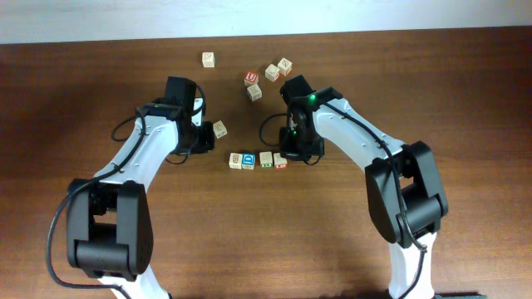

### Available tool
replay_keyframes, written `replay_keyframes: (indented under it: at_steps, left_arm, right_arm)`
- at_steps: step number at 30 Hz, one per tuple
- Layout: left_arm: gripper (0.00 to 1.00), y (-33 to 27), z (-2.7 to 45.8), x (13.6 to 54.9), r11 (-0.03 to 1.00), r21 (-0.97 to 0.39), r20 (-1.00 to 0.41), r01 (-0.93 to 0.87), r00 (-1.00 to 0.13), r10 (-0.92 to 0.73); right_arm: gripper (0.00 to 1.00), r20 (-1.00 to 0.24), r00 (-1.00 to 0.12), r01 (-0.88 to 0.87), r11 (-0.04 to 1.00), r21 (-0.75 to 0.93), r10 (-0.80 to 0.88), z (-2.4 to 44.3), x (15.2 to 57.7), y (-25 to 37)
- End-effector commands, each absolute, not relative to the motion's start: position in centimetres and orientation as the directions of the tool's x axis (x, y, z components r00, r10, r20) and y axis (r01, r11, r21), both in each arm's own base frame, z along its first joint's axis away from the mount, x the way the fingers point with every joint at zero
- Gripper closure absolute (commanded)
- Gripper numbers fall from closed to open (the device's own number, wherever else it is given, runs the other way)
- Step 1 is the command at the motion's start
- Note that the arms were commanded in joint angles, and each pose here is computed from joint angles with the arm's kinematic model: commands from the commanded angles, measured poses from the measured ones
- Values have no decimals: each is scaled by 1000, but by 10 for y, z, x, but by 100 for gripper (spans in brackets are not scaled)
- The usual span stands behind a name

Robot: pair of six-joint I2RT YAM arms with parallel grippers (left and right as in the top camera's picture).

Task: Rotate 4 blocks

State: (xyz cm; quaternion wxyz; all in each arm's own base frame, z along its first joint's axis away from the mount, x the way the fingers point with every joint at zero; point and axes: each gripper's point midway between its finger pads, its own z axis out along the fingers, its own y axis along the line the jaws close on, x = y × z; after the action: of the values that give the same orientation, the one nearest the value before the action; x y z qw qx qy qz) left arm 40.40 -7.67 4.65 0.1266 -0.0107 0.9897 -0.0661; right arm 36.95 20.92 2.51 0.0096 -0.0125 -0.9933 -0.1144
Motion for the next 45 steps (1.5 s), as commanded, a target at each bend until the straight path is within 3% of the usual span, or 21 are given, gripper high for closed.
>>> replay_keyframes:
  at_steps: [1, 18, 27, 31, 37, 45]
  left_arm:
    - [86, -76, 38, 397, 990, -138, -232, -19, -971, -51]
    - [89, -101, 38, 397, 988, -149, -254, 42, -967, 3]
    - [87, -97, 43, 415, 989, -141, -326, 35, -945, -13]
    - [89, -73, 46, 428, 986, -157, -352, -65, -929, -117]
    - [89, -56, 46, 430, 982, -156, -350, -104, -924, -154]
    - [88, -56, 45, 427, 982, -153, -337, -106, -929, -153]
  right_arm:
    - [96, 51, -999, -3, 961, 278, -18, 19, 364, 217]
    - [96, 10, -995, -85, 934, 348, -94, 24, 357, 257]
    - [95, -135, -985, -155, 917, 368, -112, 51, 393, 271]
    - [95, -217, -973, -149, 922, 358, -73, 50, 414, 278]
    - [95, -170, -984, -119, 928, 354, -61, 20, 408, 289]
    - [95, -163, -983, -137, 925, 354, -84, 18, 401, 298]
